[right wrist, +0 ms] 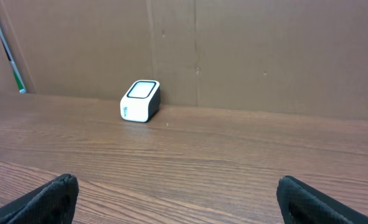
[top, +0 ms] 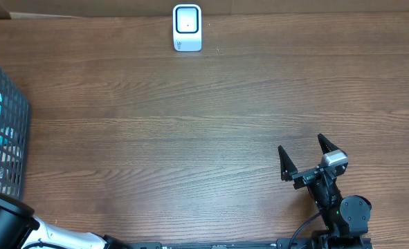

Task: Scan the item barcode
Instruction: 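Lower the left gripper into the basket and grasp the mushroom bag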

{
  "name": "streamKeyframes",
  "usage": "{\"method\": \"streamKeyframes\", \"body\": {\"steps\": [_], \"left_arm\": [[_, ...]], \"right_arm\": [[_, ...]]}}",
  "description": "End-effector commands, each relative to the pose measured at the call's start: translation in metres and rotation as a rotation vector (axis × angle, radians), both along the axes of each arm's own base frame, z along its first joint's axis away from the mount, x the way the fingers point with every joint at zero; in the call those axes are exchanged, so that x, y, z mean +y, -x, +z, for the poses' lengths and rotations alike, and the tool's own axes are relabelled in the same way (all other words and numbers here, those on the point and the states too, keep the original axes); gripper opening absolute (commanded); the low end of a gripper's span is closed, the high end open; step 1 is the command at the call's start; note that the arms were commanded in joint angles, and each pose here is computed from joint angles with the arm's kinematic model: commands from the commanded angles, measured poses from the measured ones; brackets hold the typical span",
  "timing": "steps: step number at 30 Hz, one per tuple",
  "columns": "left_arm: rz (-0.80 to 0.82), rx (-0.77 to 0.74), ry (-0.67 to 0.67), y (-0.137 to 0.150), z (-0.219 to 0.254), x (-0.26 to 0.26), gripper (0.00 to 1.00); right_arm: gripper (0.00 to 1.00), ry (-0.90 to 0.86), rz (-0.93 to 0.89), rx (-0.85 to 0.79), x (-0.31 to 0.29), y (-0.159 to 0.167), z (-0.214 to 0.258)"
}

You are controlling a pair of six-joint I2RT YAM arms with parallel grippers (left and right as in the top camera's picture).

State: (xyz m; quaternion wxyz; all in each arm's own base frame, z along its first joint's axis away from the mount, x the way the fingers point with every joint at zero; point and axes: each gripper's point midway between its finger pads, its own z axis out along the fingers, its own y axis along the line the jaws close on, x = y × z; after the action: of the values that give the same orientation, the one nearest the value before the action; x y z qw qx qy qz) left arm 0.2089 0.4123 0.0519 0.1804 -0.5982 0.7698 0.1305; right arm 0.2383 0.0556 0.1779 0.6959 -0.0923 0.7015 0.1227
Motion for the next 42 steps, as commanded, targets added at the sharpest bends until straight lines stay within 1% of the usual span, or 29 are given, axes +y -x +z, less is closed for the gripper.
{"method": "streamKeyframes", "body": {"steps": [1, 5, 9, 11, 12, 14, 18, 19, 20, 22, 23, 25, 27, 28, 34, 42], "left_arm": [[-0.006, -0.009, 0.063, 0.0, -0.027, -0.017, 1.0], [-0.004, -0.003, 0.072, 0.004, -0.044, -0.023, 1.0], [-0.004, 0.026, 0.126, 0.01, -0.07, -0.033, 1.0], [-0.01, 0.037, 0.141, 0.011, -0.075, -0.035, 1.0], [-0.012, 0.036, 0.144, 0.011, -0.075, -0.036, 0.99], [-0.014, 0.032, 0.148, 0.01, -0.074, -0.036, 0.93], [-0.02, 0.025, 0.172, 0.007, -0.068, -0.038, 0.73], [-0.022, 0.019, 0.177, 0.005, -0.066, -0.037, 0.66], [-0.023, 0.017, 0.182, 0.004, -0.062, -0.037, 0.55], [-0.032, -0.002, 0.198, -0.003, -0.049, -0.033, 0.4], [-0.035, -0.006, 0.202, -0.005, -0.044, -0.032, 0.37], [-0.04, -0.018, 0.209, -0.009, -0.031, -0.029, 0.29], [-0.047, -0.034, 0.215, -0.015, -0.015, -0.026, 0.11], [-0.05, -0.043, 0.216, -0.018, -0.003, -0.023, 0.04], [-0.061, -0.08, 0.195, -0.03, 0.048, -0.011, 0.04], [-0.071, -0.116, 0.157, -0.036, 0.107, -0.004, 0.04]], "right_arm": [[1.0, -0.003, 0.0, -0.001, 0.0, 0.0, -0.002], [1.0, -0.003, 0.0, -0.001, 0.0, 0.0, -0.002], [1.0, -0.003, 0.0, -0.001, 0.0, 0.0, -0.002], [1.0, -0.003, 0.0, -0.001, 0.0, 0.0, -0.002], [1.0, -0.003, 0.0, -0.001, 0.0, 0.0, -0.002], [1.0, -0.003, 0.0, -0.001, 0.0, 0.0, -0.002], [1.0, -0.003, 0.0, -0.001, 0.0, 0.0, -0.002], [1.0, -0.003, 0.0, -0.001, 0.0, 0.0, -0.002], [1.0, -0.003, 0.0, -0.001, 0.0, 0.0, -0.002], [1.0, -0.003, 0.0, -0.001, 0.0, 0.0, -0.002], [1.0, -0.003, 0.0, -0.001, 0.0, 0.0, -0.002], [1.0, -0.003, 0.0, -0.001, 0.0, 0.0, -0.002], [1.0, -0.003, 0.0, -0.001, 0.0, 0.0, -0.002], [1.0, -0.003, 0.0, -0.001, 0.0, 0.0, -0.002], [1.0, -0.003, 0.0, -0.001, 0.0, 0.0, -0.002], [1.0, -0.003, 0.0, -0.001, 0.0, 0.0, -0.002]]}}
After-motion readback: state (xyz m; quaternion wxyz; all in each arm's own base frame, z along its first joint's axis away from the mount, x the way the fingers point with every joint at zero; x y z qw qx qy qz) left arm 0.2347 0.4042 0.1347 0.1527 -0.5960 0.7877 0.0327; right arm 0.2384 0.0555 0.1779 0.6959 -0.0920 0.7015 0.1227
